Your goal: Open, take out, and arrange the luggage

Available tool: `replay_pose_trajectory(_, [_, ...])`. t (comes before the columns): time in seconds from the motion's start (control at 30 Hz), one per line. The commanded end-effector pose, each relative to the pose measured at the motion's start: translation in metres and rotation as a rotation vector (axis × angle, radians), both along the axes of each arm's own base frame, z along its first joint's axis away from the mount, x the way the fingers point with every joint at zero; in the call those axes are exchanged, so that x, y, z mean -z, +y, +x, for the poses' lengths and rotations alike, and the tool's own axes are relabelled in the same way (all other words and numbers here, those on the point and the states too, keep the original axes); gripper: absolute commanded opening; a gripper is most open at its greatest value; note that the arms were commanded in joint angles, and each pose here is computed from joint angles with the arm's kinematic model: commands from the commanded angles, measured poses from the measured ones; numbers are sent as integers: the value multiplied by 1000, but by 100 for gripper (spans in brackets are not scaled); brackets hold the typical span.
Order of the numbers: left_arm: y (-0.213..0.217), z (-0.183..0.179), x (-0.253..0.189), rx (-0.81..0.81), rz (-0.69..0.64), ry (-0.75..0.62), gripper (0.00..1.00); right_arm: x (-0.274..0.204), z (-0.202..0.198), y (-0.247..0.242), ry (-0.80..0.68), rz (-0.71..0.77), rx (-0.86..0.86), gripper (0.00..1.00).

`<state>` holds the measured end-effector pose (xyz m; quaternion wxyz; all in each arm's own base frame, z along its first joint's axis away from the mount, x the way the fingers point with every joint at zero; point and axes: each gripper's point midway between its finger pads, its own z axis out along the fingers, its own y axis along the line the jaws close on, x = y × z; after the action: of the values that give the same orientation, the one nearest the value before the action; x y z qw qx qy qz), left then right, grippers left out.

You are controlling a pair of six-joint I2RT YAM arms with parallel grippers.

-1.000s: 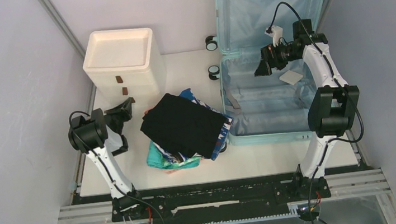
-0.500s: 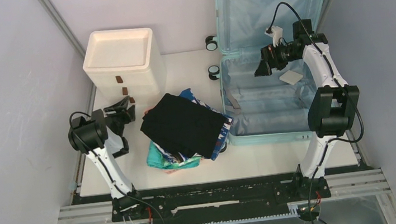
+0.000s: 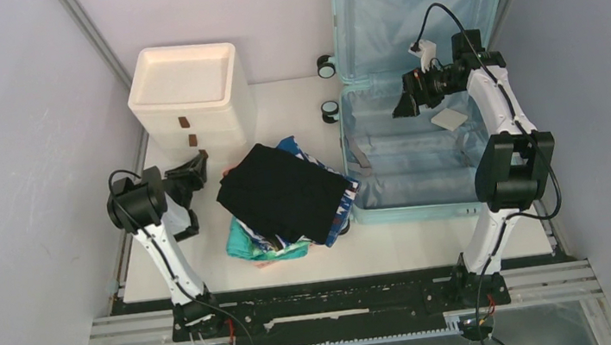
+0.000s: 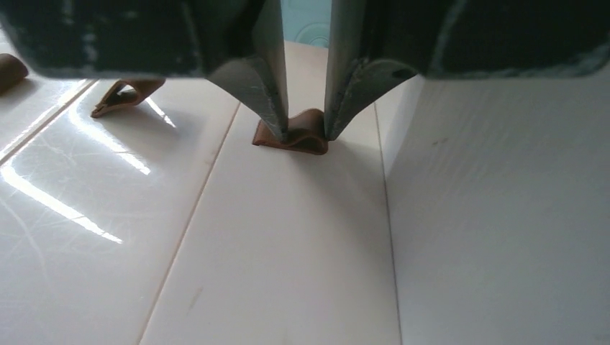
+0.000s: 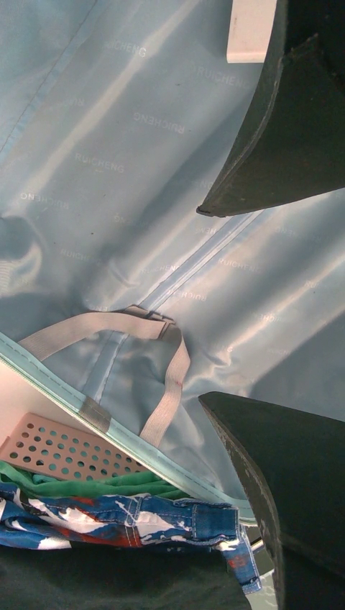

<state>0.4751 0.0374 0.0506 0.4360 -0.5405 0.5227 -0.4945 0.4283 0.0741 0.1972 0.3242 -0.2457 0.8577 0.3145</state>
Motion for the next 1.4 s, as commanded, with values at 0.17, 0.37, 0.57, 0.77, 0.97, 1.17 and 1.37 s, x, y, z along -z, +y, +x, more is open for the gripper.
replay_pose_trajectory(0.17, [4,14,-25,-2,29,-88,20,-15,4,2,-59,-4,-19,100])
replay_pose_trajectory(0.37, [6,15,-35,-4,32,-110,3,-14,4,2,-57,-4,-21,100])
replay_pose_trajectory(0.57, [12,7,-34,-34,31,-96,0,-13,3,1,-55,-4,-18,100])
replay_pose_trajectory(0.77, [14,-14,-24,-55,33,-49,0,-12,2,0,-51,-4,-17,100])
replay_pose_trajectory(0.97, [12,-31,-19,-65,31,-16,0,-12,3,1,-53,-1,-19,100])
replay_pose_trajectory(1.17, [12,-51,-15,-87,26,17,0,-11,3,1,-49,-3,-18,100])
replay_pose_trajectory(1.37, [8,-78,-12,-104,28,55,0,-9,3,0,-46,-8,-16,100])
